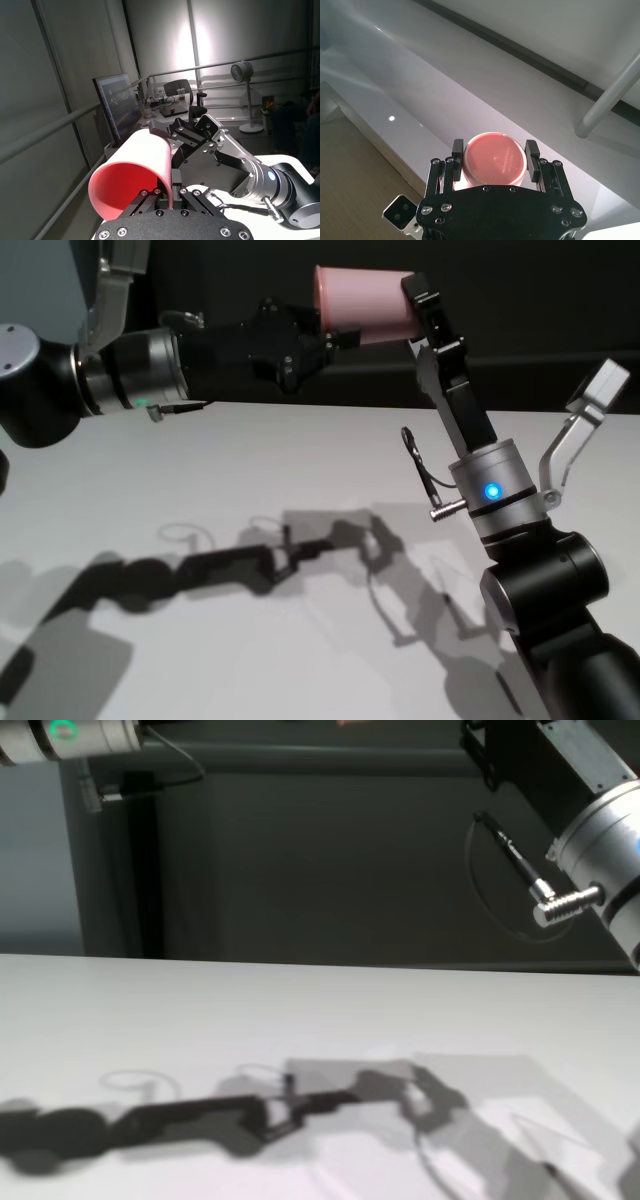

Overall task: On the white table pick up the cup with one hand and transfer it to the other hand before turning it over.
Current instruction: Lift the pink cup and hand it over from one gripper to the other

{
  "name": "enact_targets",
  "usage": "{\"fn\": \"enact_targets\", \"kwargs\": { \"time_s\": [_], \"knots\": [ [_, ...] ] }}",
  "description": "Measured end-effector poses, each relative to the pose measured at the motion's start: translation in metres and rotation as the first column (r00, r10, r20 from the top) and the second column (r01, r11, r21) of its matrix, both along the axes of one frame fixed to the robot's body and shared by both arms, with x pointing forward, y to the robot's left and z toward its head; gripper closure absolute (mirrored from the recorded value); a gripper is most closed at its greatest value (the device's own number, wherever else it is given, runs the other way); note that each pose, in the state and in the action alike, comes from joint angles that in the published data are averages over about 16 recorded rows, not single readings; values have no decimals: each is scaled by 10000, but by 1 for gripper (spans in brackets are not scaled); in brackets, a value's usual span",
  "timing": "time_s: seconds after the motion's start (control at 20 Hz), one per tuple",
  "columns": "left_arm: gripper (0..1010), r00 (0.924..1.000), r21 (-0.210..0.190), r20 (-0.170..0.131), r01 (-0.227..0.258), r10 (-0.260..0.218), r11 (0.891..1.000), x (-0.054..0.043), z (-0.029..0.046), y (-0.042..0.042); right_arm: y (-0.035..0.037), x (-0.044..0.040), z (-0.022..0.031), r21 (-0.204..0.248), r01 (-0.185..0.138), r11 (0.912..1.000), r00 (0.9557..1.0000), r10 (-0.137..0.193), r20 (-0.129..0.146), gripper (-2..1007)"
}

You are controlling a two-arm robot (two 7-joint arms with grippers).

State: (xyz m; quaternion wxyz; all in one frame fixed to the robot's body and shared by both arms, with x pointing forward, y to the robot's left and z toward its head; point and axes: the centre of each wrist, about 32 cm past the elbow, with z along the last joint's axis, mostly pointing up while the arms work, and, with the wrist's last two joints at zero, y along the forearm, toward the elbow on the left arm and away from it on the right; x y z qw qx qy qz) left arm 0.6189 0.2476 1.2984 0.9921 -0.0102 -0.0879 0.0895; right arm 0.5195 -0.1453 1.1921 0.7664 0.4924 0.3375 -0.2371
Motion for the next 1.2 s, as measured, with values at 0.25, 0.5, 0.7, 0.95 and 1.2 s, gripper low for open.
{"fn": "enact_targets", "kwargs": {
  "time_s": [0.25, 0.5, 0.7, 0.95, 1.2],
  "knots": [
    [960, 10000, 1, 0, 0, 0, 10000, 0, 0, 0, 1, 0, 0, -1, -1, 10000, 10000, 1, 3, 283],
    [950, 10000, 2, 0, -1, 1, 10000, 0, 0, 0, 1, 0, 0, -4, -6, 10000, 10000, 6, 5, 283],
    [908, 10000, 4, 0, -2, 2, 10000, 0, 0, 0, 3, -1, 0, -7, -11, 10000, 10000, 11, 6, 283],
    [808, 10000, 6, 0, -3, 3, 10000, 0, 0, 0, 4, -1, 0, -9, -17, 10000, 10000, 17, 7, 283],
    [656, 10000, 7, 0, -4, 4, 10000, 0, 0, 0, 4, -1, 0, -10, -20, 10000, 10000, 20, 7, 283]
  ]
}}
